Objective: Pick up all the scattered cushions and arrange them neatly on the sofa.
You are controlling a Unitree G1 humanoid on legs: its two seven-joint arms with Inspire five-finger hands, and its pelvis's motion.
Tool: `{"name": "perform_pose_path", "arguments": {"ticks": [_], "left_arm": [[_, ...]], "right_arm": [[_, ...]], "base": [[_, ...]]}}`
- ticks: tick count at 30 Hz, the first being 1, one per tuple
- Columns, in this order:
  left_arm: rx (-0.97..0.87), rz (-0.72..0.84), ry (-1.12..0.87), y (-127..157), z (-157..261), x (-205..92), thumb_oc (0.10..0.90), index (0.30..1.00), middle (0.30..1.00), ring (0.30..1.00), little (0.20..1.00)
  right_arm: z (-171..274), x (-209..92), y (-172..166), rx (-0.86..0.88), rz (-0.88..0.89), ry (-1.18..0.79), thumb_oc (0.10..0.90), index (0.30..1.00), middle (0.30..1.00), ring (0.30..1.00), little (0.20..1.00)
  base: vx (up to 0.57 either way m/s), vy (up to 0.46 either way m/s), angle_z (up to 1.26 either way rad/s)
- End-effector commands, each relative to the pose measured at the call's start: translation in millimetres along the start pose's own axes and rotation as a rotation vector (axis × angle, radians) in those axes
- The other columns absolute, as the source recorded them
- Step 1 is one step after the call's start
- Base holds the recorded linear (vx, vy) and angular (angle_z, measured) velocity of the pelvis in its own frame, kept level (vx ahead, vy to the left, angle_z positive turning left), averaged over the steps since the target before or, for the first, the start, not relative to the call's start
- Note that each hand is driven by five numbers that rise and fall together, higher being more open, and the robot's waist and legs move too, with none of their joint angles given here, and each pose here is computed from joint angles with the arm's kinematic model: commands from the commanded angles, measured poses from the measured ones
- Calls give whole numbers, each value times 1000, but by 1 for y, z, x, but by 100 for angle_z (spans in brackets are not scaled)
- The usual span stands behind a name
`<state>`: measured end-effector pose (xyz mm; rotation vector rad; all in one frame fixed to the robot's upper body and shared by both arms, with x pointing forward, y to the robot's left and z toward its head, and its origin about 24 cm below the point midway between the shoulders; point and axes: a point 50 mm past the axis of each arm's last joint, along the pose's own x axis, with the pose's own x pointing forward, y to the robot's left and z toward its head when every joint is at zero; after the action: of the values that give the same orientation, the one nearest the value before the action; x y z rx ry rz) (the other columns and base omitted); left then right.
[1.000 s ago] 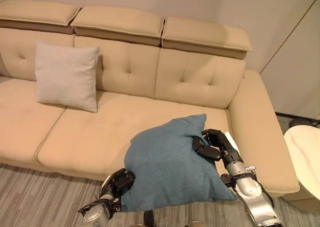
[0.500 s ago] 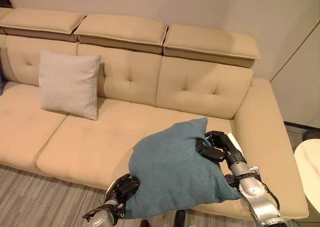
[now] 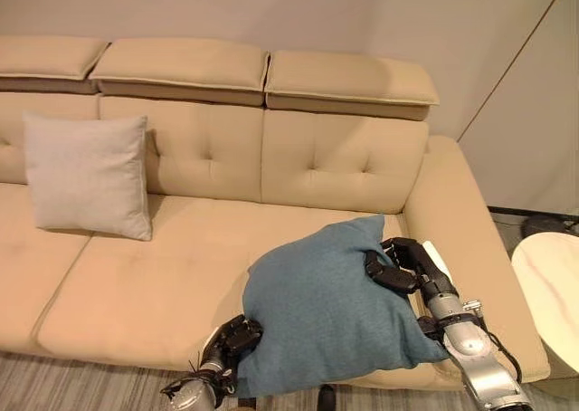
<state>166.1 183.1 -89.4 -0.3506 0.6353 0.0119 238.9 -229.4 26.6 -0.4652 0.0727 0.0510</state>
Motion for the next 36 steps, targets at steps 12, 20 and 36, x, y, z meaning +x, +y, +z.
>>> {"name": "perform_pose_path", "arguments": {"ticks": [12,20,36], "left_arm": [[99,-293,-733,-97,164,9,400,300,300,300,300],[144,-384,-1062,-160,241,-12,400,300,300,300,300],[259,-200,-1652,-258,387,-87,800,900,900,900,900]], "right_arm": [[107,37,2,89,-214,-508,400,300,300,300,300],[177,51,-7,103,-369,-775,400,300,300,300,300],[335,83,-78,-203,-838,-1096,800,900,900,900,900]], "base": [[-2,47,-15],[-63,-14,-11],[-30,-38,3]]}}
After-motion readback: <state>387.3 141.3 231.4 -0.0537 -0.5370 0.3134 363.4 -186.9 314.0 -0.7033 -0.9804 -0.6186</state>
